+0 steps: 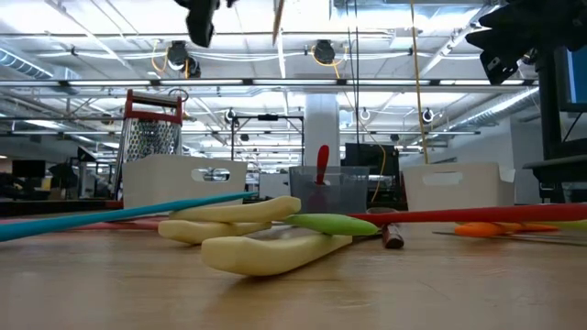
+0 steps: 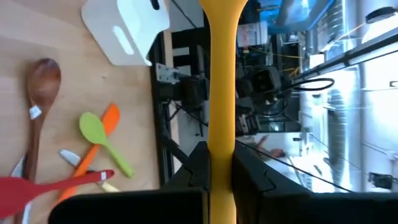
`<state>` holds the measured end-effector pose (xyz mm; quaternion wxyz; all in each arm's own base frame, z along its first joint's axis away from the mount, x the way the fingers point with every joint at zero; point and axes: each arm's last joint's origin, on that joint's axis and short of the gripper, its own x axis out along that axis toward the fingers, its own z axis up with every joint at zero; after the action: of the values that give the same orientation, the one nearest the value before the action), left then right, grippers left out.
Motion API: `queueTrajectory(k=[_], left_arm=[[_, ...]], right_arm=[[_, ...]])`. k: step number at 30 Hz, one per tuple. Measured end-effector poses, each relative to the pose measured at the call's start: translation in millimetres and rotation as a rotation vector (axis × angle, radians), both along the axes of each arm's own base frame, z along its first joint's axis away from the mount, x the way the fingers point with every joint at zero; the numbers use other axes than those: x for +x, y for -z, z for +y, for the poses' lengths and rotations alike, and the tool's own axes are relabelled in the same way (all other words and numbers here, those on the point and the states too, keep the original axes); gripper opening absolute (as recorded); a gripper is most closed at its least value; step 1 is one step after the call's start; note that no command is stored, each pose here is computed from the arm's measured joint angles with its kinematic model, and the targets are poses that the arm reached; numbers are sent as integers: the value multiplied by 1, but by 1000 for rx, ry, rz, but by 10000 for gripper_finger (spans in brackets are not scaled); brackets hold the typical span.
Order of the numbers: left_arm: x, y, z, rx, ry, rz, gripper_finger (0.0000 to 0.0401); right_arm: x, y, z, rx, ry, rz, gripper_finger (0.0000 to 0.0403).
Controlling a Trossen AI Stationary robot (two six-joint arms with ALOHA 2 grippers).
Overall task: Pick & Place Kitchen Items
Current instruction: Put the yellow spatula into the black bin
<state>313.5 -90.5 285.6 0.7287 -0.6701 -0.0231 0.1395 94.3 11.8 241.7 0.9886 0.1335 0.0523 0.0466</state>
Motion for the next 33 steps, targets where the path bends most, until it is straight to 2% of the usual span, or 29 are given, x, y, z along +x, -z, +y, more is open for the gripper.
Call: queueTrajectory(k=[10,17,24,33], left_arm=[[55,-14,24,58,25,-14,23],[91,-8,65,41,116,-6,23],[99,6,121,-44,177,33,23],[87,25,169,-148,182,222,23]], right_arm=[[1,-4,0,6,-1,-42,114],[2,-6,0,8,0,-57,114],[3,-6,0,7,0,-53,114],[3,-6,0,7,-1,-53,114]])
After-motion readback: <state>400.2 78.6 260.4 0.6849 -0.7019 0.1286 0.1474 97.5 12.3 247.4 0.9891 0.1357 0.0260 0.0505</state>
